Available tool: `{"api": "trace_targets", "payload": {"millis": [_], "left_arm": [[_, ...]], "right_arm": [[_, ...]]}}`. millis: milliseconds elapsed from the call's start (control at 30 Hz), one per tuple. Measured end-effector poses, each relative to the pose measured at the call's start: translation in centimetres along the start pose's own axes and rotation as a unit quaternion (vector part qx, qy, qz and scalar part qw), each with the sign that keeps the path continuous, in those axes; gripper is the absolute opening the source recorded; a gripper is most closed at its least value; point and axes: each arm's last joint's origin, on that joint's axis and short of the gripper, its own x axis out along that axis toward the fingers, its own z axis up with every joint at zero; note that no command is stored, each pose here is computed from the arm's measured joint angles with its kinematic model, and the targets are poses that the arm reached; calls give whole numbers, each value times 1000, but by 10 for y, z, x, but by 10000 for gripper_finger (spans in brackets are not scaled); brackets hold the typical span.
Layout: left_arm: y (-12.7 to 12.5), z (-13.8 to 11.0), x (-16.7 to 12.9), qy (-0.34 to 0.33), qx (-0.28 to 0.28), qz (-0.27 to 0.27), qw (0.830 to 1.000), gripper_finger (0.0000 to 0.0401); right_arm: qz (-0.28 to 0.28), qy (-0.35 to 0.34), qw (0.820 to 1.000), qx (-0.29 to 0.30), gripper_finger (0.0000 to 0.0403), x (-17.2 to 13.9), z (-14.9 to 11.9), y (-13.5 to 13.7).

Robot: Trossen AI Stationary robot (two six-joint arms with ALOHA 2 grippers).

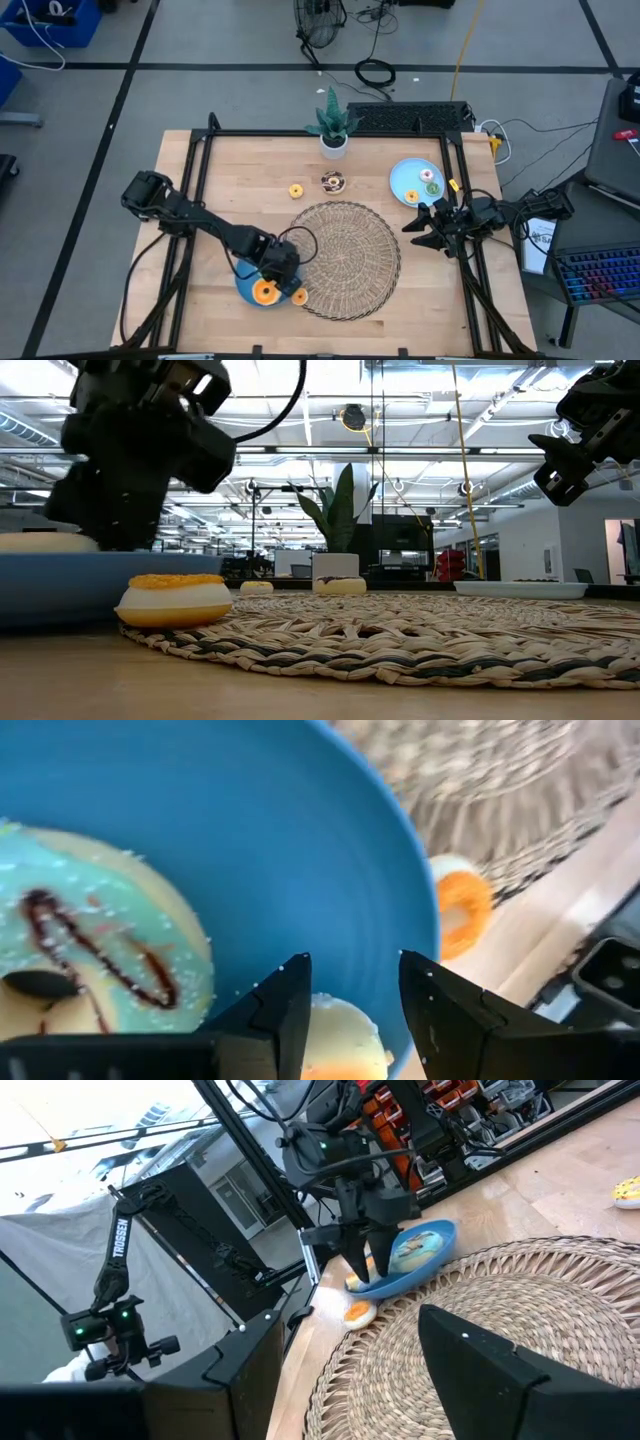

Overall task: Pick & Place donuts
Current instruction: Put the large white donut on the blue plate

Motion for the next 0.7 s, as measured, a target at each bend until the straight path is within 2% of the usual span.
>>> {"api": "trace_targets", "payload": {"millis": [367,700], "left_arm": [[14,-8,-1,46,-56,74,995,154],[14,-12,-1,87,-72,67,991,154]], "right_arm": [[0,0,1000,0,219,0,0,0],[0,0,1000,0,220,0,0,0]]}}
